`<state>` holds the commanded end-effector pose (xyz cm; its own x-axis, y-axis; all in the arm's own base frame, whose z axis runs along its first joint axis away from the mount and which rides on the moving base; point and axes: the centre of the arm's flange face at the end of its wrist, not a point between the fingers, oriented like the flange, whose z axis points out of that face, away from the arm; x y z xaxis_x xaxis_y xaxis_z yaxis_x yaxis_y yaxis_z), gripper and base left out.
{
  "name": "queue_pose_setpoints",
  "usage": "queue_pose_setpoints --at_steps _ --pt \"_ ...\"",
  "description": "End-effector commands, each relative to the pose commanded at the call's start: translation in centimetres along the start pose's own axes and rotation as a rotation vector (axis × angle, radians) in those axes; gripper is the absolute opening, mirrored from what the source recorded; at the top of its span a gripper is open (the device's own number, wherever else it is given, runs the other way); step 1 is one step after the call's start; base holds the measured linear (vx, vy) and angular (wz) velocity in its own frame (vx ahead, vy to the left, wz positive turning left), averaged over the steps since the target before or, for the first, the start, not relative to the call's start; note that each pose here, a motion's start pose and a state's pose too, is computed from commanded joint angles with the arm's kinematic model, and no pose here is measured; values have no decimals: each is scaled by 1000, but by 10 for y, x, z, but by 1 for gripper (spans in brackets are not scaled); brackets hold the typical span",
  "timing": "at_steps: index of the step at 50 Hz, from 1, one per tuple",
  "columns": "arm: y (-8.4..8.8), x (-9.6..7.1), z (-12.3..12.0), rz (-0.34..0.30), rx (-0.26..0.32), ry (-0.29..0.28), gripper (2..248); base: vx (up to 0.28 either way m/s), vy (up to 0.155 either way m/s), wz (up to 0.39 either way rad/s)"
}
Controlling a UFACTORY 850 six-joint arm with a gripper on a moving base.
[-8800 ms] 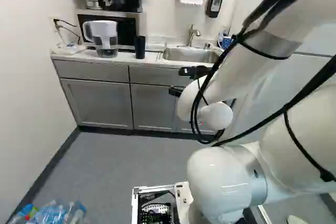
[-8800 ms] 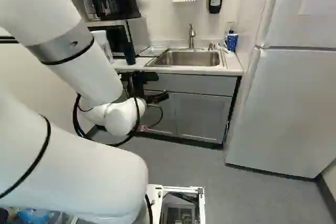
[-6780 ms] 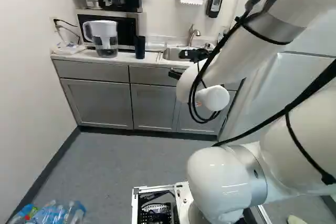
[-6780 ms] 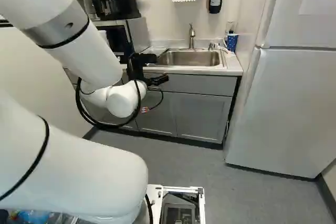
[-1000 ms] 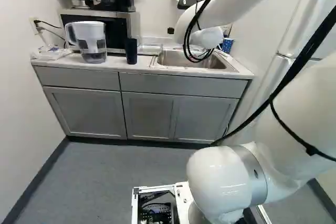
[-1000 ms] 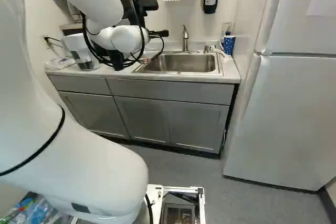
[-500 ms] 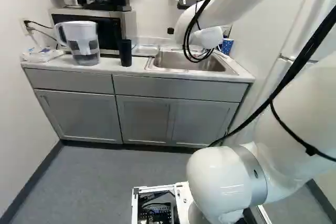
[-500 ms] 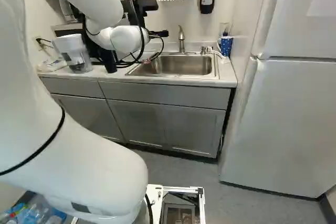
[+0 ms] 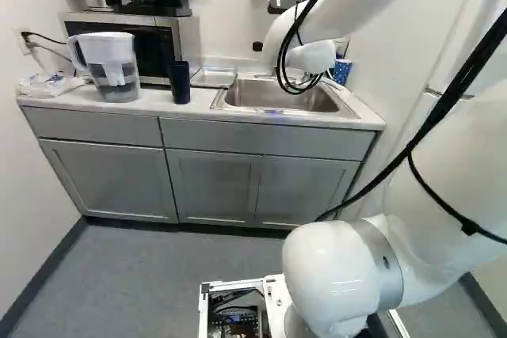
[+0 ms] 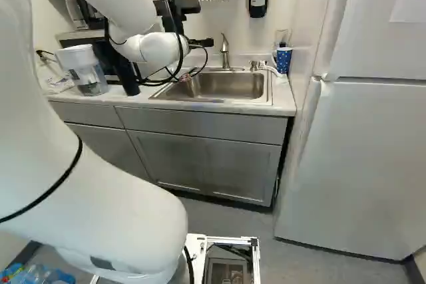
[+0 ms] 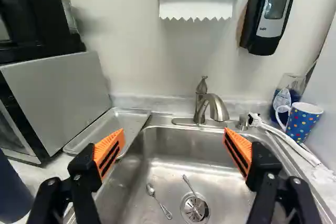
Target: Rinse the cup and place it in the tray
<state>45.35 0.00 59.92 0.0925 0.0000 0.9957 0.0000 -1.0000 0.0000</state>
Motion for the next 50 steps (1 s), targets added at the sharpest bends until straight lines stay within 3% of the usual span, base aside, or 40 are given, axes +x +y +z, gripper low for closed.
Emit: queue_pose_setpoints --at_steps 50 --pt "0 0 0 0 0 0 247 73 -44 129"
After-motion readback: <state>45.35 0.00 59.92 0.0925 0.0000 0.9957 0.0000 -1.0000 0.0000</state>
